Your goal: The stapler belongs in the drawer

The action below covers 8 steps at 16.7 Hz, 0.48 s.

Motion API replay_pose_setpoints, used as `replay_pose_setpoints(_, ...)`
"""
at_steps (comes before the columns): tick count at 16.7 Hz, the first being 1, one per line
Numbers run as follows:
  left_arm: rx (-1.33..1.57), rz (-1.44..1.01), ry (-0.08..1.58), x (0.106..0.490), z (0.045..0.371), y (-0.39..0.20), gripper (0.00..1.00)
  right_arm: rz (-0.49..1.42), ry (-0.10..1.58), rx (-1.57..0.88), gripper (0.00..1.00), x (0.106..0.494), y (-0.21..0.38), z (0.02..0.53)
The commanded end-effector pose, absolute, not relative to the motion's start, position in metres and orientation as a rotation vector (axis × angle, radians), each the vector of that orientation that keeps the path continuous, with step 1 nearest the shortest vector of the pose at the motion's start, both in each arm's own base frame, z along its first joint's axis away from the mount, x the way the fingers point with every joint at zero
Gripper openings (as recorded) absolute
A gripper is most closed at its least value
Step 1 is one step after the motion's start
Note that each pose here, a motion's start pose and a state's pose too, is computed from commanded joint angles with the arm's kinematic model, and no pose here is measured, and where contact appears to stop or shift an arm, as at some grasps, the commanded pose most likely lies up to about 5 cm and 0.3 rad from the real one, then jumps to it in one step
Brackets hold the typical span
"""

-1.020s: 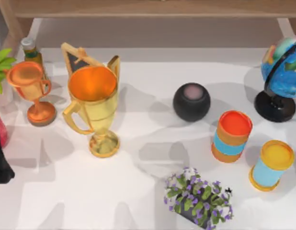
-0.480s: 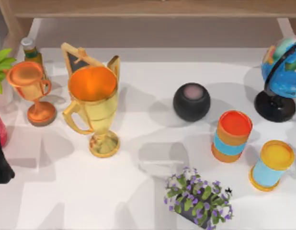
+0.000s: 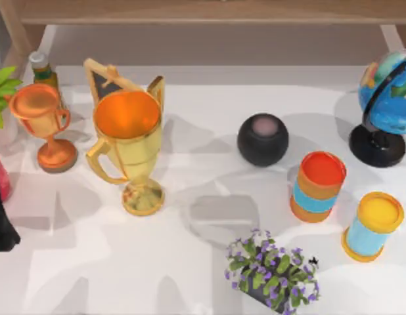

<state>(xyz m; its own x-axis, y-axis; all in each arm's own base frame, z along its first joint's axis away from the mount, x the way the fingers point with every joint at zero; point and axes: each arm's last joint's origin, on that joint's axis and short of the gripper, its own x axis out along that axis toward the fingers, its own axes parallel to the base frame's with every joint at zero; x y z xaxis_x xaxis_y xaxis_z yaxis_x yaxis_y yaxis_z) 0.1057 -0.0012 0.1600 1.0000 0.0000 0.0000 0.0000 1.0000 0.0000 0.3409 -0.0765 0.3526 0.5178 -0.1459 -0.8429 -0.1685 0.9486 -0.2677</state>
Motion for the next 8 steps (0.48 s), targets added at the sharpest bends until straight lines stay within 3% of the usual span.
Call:
replay_pose_setpoints(4,0.000,0.000,0.000,0.106,0.160,-0.001,1.00,-0.093,1.006,-0.281,0.00,0.380,-0.123,0.376)
replay_pose_setpoints(8,0.000,0.000,0.000,0.106,0.160,-0.001,1.00,-0.079,1.177,-0.189,0.00,0.431,-0.162,0.319)
